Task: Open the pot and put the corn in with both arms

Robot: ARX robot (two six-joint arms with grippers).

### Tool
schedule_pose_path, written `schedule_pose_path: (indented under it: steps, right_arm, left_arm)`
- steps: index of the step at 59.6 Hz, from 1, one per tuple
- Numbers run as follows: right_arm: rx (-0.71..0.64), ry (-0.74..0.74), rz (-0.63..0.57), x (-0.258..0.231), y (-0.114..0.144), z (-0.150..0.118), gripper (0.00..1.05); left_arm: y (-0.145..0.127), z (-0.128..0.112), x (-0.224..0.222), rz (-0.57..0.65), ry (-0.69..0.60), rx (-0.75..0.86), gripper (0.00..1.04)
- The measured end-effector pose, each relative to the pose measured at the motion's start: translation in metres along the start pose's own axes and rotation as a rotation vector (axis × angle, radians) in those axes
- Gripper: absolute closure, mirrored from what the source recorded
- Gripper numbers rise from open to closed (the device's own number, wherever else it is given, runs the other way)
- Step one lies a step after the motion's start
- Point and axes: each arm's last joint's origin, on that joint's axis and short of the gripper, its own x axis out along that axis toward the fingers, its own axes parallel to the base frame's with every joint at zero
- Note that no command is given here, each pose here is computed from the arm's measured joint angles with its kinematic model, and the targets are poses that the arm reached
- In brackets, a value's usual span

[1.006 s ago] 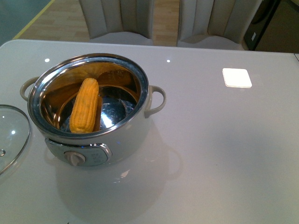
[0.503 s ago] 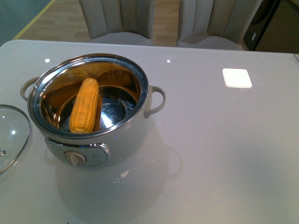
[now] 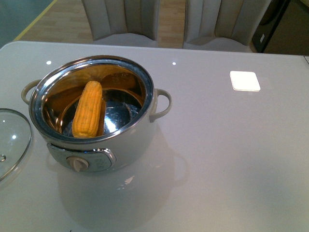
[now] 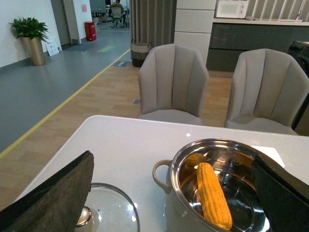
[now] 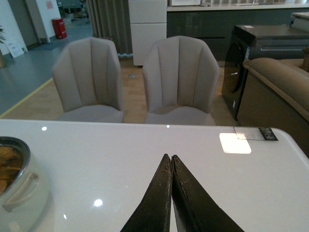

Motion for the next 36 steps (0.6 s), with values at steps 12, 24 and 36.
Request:
schedule_pose_path:
  steps: [12,24,36]
  right_arm:
    - [0.0,0.0,0.0,-0.004,0.0,0.0,1.03]
    - [0.0,0.028,0.001,-0.012,0.0,-0.004,1.03]
    - [0.0,0.006,0.0,-0.018,0.0,-0.003,1.03]
  left_arm:
    - [0.0,0.0,0.0,0.0,0.0,0.0,0.07]
    - [0.0,0.0,0.0,0.0,0.0,0.0,0.07]
    - [0.0,0.0,0.0,0.0,0.0,0.0,0.07]
